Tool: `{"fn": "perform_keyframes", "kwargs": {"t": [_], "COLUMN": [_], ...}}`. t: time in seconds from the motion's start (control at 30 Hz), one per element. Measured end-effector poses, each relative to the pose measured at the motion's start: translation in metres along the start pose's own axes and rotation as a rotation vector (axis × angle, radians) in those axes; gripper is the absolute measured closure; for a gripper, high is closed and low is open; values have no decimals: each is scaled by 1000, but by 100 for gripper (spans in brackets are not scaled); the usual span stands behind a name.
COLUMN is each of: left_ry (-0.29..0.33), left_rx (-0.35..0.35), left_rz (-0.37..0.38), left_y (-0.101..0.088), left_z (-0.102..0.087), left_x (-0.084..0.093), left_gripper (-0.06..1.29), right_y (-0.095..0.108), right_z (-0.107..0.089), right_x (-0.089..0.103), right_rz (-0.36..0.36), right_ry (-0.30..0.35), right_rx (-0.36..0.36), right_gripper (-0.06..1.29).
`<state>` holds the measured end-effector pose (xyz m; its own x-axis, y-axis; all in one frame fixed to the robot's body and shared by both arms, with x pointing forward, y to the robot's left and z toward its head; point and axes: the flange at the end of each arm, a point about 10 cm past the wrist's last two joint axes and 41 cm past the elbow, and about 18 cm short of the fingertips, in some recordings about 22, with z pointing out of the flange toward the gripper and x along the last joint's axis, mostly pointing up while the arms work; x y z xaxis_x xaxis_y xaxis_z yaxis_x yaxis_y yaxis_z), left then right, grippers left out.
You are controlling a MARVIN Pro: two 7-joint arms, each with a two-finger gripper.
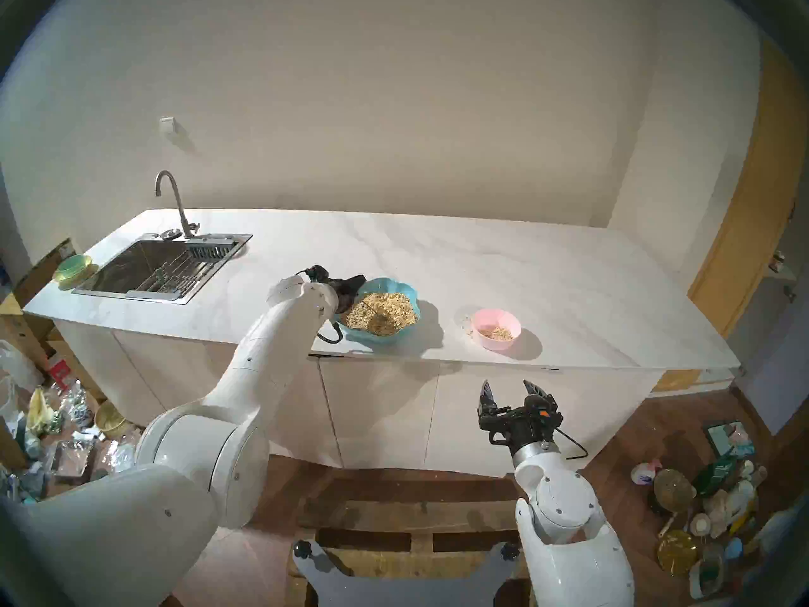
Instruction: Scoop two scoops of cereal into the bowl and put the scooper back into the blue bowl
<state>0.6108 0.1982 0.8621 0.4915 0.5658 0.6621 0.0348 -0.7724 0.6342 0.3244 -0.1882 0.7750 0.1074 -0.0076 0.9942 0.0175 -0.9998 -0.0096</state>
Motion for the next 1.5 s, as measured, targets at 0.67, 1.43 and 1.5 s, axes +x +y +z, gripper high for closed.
{"fn": "perform_keyframes", "kwargs": {"t": [0.67,1.43,1.5], "left_ry": [37,2,3], "left_rx": [-14,-11,-12], "left_rz": [-198,-212,-216], "left_y": [-23,-26,-26], "left_z": [-6,-4,-4], "left_x": [6,-20,-21], "left_gripper": [125,125,125], "right_y": [0,0,0], "right_z": [0,0,0], "right_x": [0,0,0], "right_rz": [0,0,0], "right_ry": [0,0,0], "right_rx": [0,0,0], "right_gripper": [2,2,2]}}
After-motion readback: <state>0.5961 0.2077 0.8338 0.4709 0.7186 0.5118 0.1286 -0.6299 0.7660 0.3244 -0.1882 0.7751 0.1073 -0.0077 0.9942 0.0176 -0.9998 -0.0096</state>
